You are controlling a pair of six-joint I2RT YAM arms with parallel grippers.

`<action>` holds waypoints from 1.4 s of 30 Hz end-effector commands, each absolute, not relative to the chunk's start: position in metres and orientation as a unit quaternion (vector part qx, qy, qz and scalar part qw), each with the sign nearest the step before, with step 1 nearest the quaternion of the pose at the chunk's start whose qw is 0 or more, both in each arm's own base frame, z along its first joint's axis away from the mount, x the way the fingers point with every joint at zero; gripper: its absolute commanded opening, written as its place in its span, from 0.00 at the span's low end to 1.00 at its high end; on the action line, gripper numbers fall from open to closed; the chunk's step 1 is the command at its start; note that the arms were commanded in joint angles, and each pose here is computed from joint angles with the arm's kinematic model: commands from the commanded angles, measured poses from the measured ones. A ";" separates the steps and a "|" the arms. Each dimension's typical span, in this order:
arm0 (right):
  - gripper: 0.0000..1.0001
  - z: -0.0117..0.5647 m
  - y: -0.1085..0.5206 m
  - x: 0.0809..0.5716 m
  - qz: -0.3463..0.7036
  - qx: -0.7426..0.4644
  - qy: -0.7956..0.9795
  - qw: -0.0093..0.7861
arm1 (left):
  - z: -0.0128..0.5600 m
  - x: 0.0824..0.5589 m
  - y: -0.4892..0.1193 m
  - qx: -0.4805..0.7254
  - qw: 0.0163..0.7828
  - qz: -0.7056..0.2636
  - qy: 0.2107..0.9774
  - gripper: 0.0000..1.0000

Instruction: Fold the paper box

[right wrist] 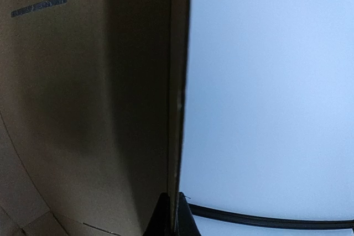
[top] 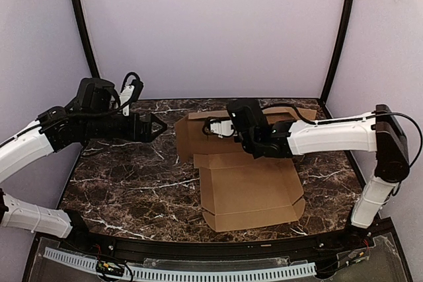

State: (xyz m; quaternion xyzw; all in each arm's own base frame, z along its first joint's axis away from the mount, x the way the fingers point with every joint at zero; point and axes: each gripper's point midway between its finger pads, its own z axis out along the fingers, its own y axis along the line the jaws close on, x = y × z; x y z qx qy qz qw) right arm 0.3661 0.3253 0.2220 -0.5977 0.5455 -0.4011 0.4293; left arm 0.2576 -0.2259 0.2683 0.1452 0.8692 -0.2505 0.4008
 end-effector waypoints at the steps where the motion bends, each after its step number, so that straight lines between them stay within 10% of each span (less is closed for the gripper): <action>1: 0.00 0.253 0.339 0.353 -0.421 -0.553 0.516 0.501 | 0.310 0.268 -0.257 0.134 0.431 -0.340 0.825 0.95; 12: 0.00 0.248 0.347 0.334 -0.406 -0.556 0.531 0.495 | 0.313 0.293 -0.294 0.122 0.408 -0.381 0.821 0.02; 42: 0.00 0.321 0.352 0.317 -0.409 -0.505 0.542 0.532 | 0.271 0.311 -0.320 0.098 0.328 -0.411 0.845 0.01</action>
